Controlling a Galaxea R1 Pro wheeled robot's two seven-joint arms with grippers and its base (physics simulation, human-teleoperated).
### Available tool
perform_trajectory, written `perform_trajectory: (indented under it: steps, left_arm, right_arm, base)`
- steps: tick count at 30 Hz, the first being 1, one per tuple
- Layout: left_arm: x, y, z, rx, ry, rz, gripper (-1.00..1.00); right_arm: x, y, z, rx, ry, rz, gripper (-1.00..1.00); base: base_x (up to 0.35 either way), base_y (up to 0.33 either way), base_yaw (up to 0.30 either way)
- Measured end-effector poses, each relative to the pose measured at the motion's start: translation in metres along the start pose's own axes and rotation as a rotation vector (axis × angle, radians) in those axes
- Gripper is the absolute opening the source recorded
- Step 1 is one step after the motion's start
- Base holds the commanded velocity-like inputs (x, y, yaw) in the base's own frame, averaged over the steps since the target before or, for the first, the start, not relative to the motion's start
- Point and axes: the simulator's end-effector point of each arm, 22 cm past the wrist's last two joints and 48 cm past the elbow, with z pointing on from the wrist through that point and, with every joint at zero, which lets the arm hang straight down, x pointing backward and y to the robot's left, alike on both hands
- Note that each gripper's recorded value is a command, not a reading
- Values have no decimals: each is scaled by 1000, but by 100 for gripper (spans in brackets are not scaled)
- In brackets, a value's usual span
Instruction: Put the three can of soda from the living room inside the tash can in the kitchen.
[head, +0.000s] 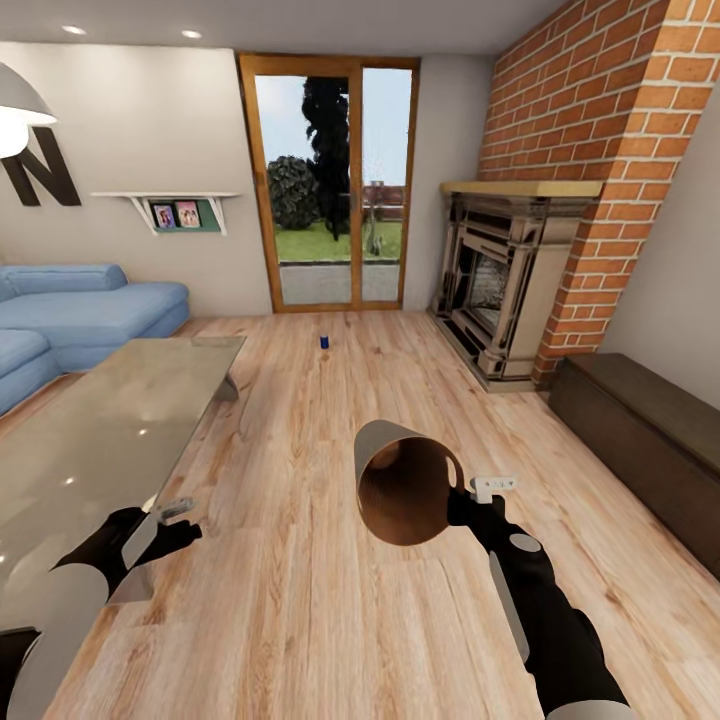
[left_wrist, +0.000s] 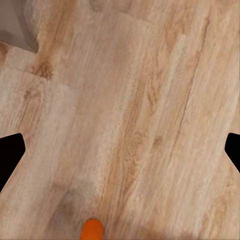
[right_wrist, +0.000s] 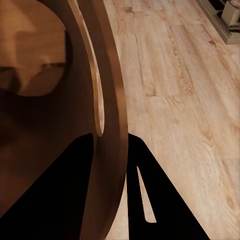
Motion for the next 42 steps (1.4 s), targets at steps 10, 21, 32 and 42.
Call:
perform_trajectory:
  steps: [10,21,32,42]
  left_arm:
    - [12,4,18,-2,5,3,100]
    - [20,8,37,-10,-14,10,100]
    - [49,18,62,-24,-6,17,100]
    - [60,24,82,-30,-37,22,100]
  right_arm:
    - [19,-2,8,1,4,-1,-100]
    - [40,-3,16,2,9,-1,-100]
    - [61,-4,24,4,13,-1,-100]
    - [81,-6,31,8,16,0,-100]
  base:
    - [0,0,0]
    - [0,0,0]
    - [0,0,0]
    - [0,0,0]
